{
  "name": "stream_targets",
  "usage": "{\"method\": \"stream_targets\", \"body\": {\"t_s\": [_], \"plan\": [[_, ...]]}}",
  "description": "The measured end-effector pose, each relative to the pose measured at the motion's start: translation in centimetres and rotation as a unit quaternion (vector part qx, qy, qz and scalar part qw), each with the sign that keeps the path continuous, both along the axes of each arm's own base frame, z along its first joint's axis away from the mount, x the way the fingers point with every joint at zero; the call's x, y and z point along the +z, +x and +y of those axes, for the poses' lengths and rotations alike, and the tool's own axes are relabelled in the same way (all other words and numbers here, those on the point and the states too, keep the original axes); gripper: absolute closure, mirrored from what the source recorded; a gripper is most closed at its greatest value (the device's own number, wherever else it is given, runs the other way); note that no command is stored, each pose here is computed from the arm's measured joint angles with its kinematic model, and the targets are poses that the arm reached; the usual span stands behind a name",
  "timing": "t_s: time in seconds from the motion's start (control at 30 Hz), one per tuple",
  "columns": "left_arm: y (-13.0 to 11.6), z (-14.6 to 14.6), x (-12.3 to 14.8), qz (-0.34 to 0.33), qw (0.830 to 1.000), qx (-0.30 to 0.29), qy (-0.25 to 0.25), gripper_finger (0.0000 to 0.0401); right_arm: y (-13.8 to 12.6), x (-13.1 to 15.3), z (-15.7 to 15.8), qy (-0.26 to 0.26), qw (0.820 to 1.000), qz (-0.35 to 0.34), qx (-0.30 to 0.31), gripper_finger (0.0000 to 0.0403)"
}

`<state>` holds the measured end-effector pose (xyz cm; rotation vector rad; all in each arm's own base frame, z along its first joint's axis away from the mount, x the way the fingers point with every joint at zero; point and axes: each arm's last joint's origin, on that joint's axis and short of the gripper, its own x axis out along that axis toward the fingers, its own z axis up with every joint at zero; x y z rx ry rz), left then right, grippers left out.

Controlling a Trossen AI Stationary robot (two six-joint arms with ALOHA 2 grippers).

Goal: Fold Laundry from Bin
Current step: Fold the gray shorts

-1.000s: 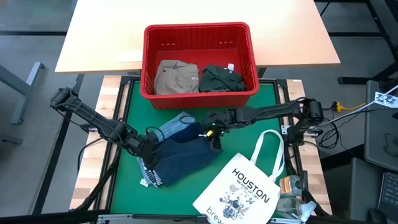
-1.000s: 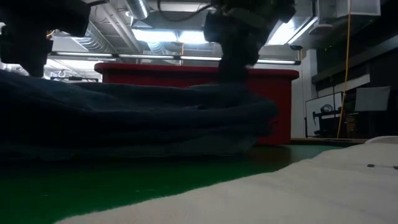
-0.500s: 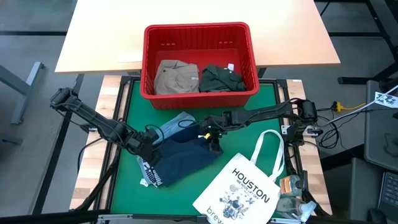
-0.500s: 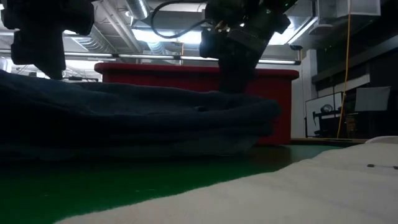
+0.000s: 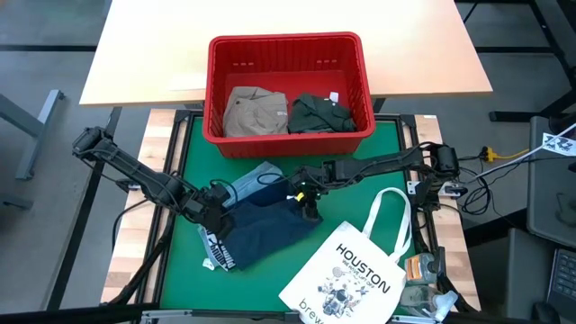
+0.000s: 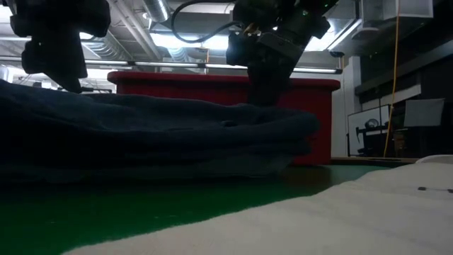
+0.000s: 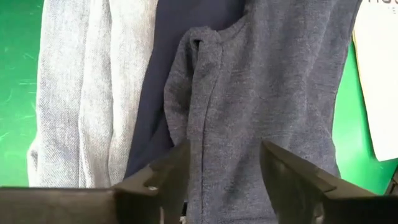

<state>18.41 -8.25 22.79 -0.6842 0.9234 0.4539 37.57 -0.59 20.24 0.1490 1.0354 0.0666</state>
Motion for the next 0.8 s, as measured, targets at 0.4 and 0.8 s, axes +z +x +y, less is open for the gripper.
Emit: {"method": "stream_targets", "body": {"t_s": [0.4,0.8], "plan": [[0.2,0.0,-0.2,-0.003,1.0,0.01,0.021,0.0198,0.0,0.0,-0.3,-0.046,0.999,0.0,-0.026,0.0226],[1.6,-0.7,-3.1,0.067,0.997,0.008,0.045,0.0201,0.0,0.0,-0.1,-0.017,1.0,0.0,-0.009,0.0226]]}}
